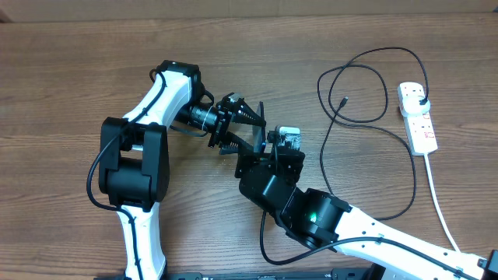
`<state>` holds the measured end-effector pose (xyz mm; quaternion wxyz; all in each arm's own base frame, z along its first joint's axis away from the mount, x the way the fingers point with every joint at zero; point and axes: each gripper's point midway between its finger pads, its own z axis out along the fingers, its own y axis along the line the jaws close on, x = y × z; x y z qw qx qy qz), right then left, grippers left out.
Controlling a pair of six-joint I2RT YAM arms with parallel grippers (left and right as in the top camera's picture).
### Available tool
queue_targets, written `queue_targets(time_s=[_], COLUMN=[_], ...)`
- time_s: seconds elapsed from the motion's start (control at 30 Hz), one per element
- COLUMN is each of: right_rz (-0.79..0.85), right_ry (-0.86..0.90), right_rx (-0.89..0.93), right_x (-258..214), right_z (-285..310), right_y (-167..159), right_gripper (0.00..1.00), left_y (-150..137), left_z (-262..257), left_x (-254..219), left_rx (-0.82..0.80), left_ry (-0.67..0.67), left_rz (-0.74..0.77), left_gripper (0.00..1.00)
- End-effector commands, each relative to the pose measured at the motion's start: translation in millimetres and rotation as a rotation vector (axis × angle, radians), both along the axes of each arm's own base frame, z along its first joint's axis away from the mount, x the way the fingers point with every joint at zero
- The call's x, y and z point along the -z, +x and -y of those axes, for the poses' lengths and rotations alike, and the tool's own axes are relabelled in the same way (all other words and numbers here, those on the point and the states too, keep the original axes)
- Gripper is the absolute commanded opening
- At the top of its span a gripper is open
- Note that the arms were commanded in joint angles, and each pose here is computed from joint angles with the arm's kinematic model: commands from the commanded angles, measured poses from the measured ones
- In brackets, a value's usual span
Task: Plug charger to phone and switch on socket
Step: 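Move the right gripper to the phone and grasp its edge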
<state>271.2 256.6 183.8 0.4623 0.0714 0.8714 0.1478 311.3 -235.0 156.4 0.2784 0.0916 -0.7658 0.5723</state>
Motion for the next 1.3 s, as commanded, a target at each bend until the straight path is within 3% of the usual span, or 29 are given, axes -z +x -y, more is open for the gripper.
queue_targets(time_s=[0.0,0.1,0.43,0.8,1.27], right_rz=[0.034,0.031,0.008,0.005,-0.009], right_ry=[0.023,0.029,-0.017,0.02,-0.001], right_rx=[0.029,0.024,0.022,-0.008,-0.007], right_x=[-13,-12,8,6,12], right_z=[-1,-3,-9,-19,-14], right_y=[7,7,11,11,20], right_gripper=[0.8,0.73,0.71,0.44,0.26], left_y=[8,8,7,6,5], left_z=[3,3,3,2,2], left_x=[-9,-9,-7,-4,-3], left_rx=[-0.021,-0.021,-0.012,-0.002,0.001], left_ry=[-0.049,-0.05,-0.048,-0.034,-0.029], left_rz=[0.032,0.036,0.058,0.061,0.062], left_gripper=[0.73,0.73,0.73,0.73,0.73])
